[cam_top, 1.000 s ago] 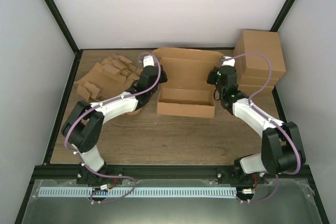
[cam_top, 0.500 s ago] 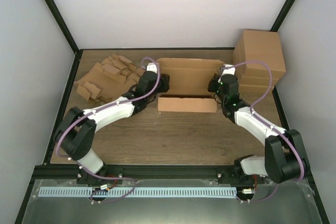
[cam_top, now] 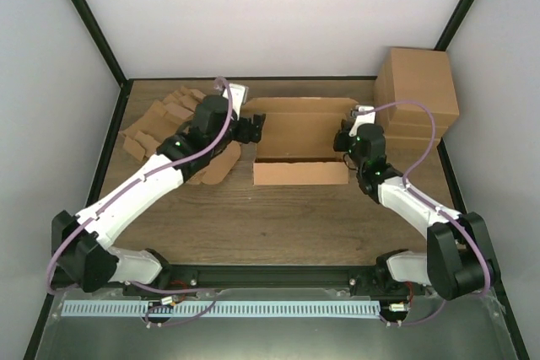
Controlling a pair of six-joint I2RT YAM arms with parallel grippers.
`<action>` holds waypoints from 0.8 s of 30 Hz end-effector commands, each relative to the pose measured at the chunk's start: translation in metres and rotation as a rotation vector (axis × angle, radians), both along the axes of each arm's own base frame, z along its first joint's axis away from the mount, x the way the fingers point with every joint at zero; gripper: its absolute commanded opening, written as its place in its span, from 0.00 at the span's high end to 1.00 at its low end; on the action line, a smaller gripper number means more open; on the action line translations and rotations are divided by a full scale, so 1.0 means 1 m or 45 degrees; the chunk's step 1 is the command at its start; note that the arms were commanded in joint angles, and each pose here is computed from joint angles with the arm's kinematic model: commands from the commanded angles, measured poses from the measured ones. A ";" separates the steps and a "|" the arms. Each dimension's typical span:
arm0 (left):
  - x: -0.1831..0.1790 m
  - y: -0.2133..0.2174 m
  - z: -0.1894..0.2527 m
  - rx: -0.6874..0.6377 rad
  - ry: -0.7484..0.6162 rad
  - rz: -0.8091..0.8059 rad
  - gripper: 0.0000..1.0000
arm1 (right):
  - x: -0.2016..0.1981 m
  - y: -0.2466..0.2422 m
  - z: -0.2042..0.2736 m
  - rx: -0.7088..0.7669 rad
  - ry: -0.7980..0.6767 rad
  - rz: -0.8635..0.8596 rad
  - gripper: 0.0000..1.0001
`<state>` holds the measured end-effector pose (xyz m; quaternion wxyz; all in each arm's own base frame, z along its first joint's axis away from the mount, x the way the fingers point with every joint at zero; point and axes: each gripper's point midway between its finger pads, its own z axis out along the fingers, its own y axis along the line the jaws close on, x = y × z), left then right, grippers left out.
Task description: Fold the paper box
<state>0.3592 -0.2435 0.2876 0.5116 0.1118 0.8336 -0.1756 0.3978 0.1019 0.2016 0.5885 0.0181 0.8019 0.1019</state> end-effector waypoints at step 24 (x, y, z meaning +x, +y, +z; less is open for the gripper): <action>0.033 -0.086 0.003 0.468 0.077 -0.870 0.20 | -0.014 0.042 0.001 -0.023 -0.029 0.298 0.99</action>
